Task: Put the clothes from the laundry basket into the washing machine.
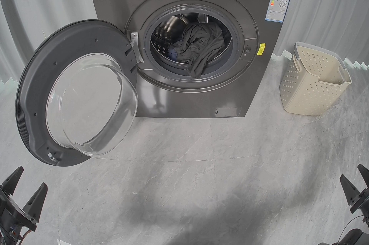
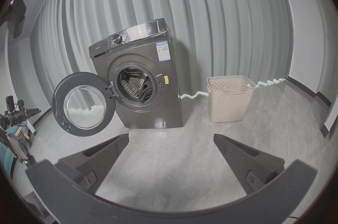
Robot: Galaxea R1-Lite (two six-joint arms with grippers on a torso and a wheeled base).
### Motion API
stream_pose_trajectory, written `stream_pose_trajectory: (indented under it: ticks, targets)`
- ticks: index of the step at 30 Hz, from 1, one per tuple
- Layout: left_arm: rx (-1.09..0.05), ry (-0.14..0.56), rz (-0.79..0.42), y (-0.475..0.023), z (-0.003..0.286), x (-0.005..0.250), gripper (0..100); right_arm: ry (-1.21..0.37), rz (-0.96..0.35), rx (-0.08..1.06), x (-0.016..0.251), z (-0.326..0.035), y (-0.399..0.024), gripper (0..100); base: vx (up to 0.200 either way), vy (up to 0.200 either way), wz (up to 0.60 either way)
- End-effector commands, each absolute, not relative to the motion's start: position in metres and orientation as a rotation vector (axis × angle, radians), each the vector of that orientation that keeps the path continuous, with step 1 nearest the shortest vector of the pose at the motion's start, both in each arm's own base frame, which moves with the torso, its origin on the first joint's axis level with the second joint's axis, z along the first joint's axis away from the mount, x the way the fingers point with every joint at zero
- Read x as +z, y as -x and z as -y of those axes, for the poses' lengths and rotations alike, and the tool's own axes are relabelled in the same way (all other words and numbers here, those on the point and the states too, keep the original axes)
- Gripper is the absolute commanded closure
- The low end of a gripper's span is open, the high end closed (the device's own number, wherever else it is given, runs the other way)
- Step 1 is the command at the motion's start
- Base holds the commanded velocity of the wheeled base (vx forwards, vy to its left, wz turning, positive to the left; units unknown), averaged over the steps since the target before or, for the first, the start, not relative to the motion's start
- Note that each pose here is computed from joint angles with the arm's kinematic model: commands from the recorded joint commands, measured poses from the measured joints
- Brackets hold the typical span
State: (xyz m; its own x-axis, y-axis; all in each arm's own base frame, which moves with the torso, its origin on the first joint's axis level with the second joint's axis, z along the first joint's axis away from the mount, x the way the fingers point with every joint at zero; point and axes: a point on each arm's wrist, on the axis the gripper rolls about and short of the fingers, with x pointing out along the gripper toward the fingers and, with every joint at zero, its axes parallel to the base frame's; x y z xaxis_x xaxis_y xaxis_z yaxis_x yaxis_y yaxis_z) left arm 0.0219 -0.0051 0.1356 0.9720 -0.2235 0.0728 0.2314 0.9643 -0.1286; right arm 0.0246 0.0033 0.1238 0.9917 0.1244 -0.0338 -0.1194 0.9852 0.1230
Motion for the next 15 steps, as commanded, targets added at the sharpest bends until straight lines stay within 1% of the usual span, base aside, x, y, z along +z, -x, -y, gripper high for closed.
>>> stream_pose_trajectory:
  ticks: [1, 3, 6, 9, 11, 12, 15]
  targets:
    - [-0.225, 0.141, 0.082, -0.020, 0.004, 0.139, 0, -0.119, -0.053, 0.123, 0.120, -0.003, -0.024, 0, 0.000, 0.200, 0.00]
    - [-0.227, 0.143, 0.083, -0.021, 0.005, 0.141, 0, -0.120, -0.052, 0.123, 0.120, -0.003, -0.024, 0, 0.000, 0.200, 0.00]
    - [-0.238, 0.147, 0.093, -0.021, 0.005, 0.143, 0, -0.119, -0.055, 0.124, 0.120, -0.003, -0.025, 0, 0.000, 0.000, 0.00]
    - [-0.262, 0.177, 0.104, -0.021, 0.005, 0.151, 0, -0.119, -0.056, 0.124, 0.121, -0.004, -0.025, 0, 0.000, 0.000, 0.00]
    - [-0.259, 0.179, 0.098, -0.021, 0.005, 0.152, 0, -0.119, -0.058, 0.124, 0.120, -0.004, -0.025, 0, 0.000, 0.000, 0.00]
    - [-0.253, 0.176, 0.076, -0.022, 0.005, 0.150, 0, -0.119, -0.058, 0.124, 0.120, -0.004, -0.025, 0, 0.000, 0.000, 0.00]
    - [-0.231, 0.167, 0.044, -0.022, 0.005, 0.148, 0, -0.119, -0.056, 0.124, 0.121, -0.004, -0.025, 0, 0.200, 0.000, 0.00]
